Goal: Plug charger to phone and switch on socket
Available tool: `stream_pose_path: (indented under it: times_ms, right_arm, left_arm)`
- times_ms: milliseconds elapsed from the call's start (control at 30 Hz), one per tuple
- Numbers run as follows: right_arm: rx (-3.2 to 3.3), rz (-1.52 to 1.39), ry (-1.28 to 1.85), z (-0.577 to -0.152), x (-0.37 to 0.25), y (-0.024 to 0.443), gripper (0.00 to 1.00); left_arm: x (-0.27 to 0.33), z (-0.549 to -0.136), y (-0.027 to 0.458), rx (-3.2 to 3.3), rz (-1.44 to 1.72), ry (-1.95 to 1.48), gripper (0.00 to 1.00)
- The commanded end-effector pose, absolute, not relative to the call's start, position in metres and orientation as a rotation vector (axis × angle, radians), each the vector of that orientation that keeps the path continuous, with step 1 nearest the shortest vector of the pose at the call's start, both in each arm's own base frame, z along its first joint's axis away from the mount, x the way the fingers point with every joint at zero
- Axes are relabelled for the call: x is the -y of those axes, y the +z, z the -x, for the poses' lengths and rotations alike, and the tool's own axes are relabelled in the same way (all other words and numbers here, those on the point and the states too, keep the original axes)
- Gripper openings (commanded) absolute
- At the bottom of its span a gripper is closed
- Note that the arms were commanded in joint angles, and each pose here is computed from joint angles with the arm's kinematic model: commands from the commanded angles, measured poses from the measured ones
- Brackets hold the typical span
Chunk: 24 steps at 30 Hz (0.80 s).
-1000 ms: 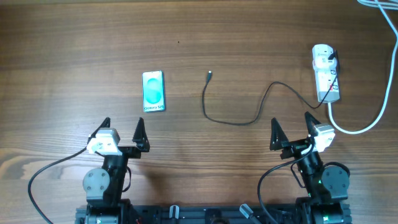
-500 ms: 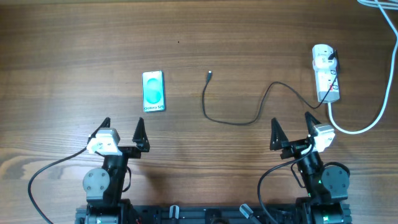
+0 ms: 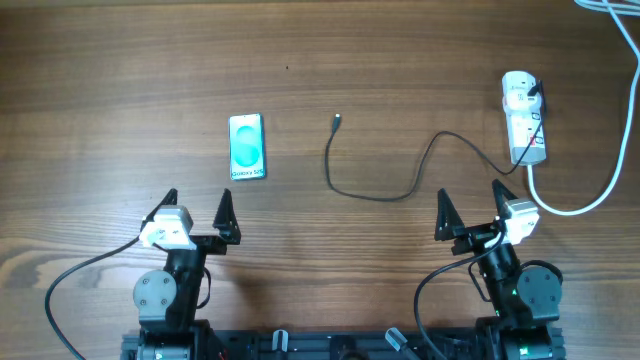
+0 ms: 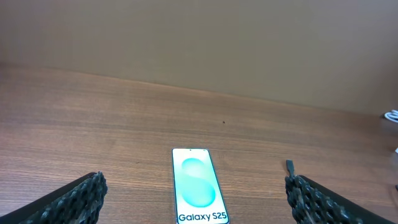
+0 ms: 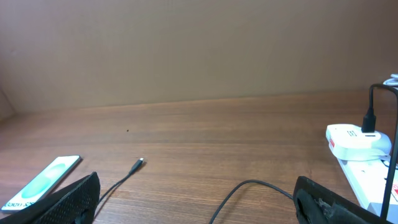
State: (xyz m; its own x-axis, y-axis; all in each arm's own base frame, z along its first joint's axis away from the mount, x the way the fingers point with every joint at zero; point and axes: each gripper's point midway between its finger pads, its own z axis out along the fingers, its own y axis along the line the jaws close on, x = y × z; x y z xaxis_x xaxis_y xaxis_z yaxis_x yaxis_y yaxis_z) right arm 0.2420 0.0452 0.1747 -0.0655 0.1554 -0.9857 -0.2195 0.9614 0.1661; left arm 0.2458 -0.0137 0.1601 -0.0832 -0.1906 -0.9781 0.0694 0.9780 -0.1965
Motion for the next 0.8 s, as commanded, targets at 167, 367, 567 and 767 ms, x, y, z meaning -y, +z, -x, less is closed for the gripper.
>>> stream_pose_path:
  times_ms: [167,367,567,767]
  right_arm:
    - [-1.571,0.054,0.300,-0.243,-0.045,0.182,1.00]
    - [-1.545,0.090,0.332,-0.240,-0.052,0.192,1.00]
    - [-1.542,0.114,0.354,-0.240,-0.057,0.210,1.00]
    - [-1.604,0.156,0.404,-0.250,-0.068,0.239,1.00]
  left_arm:
    - [0.011,-0.246,0.159,-1.637,0.116,-0.217,1.00]
    - [0.011,-0.246,0.159,-1.636,0.115,-0.217,1.00]
    - [0.011,-0.244,0.172,-1.620,0.113,-0.217,1.00]
    - [0.011,-0.248,0.196,-1.690,0.123,-0.216,1.00]
